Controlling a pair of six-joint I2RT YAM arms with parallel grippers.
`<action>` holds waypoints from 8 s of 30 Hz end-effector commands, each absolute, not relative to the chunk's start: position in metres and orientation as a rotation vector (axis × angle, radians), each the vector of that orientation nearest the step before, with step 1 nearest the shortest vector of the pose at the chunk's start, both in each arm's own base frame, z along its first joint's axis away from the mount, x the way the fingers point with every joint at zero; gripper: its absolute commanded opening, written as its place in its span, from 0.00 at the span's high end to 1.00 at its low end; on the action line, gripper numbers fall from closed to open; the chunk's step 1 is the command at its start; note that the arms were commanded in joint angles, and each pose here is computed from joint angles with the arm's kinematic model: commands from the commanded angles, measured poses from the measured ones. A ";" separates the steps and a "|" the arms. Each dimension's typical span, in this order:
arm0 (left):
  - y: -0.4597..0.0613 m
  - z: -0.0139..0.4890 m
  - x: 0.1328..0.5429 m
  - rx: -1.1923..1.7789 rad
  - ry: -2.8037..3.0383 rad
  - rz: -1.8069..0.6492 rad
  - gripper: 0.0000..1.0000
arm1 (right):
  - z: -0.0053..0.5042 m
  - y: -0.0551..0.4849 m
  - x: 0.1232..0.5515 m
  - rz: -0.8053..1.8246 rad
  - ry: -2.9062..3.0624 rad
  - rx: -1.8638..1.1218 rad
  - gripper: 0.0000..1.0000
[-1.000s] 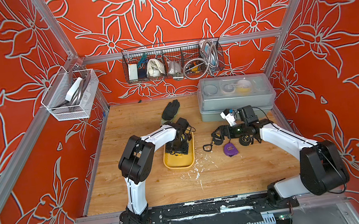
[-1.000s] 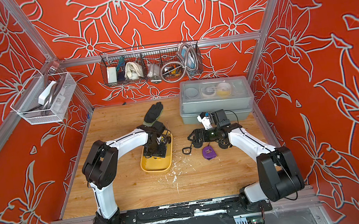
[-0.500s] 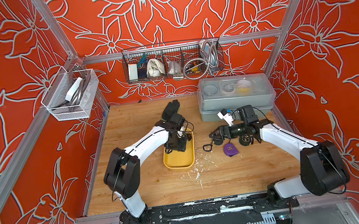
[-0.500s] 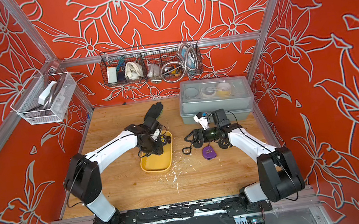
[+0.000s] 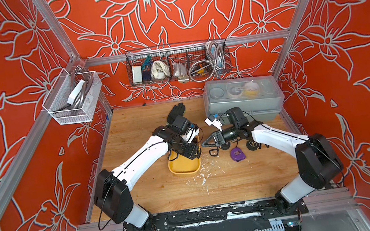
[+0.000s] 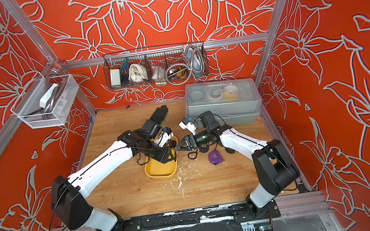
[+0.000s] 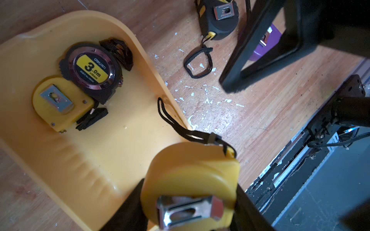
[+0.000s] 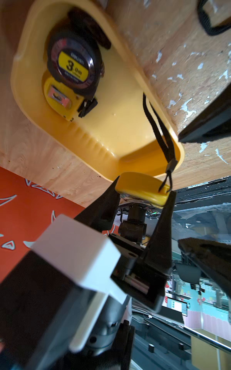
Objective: Take the tape measure out of the storage box
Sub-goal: Place the tape measure at the center of the board, then pick up the tape measure from the storage box, then place the tape measure at the center of the board, then pick up the tape measure from the storage box.
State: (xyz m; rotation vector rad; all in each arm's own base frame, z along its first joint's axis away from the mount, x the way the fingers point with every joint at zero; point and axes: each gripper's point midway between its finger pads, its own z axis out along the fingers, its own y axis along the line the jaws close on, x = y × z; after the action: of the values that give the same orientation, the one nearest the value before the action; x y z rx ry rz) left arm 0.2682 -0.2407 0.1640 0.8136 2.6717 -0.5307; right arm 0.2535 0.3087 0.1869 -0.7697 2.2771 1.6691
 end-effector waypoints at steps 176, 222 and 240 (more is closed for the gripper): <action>-0.214 0.221 0.314 0.519 2.454 -0.328 0.01 | 0.173 0.272 0.270 1.862 2.336 -0.397 0.89; -0.169 0.034 0.338 0.190 3.068 0.122 0.01 | 0.095 0.205 0.252 1.026 2.652 -0.419 0.00; -0.224 0.056 0.338 0.427 2.972 -0.093 0.04 | 0.131 0.204 0.254 1.019 2.540 -0.436 0.00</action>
State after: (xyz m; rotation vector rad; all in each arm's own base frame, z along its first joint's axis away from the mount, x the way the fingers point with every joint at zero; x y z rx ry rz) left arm 0.3368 -0.2167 0.0351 0.3837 3.0209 -0.0443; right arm 0.2565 0.2073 0.1346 -0.4468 2.5175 1.0419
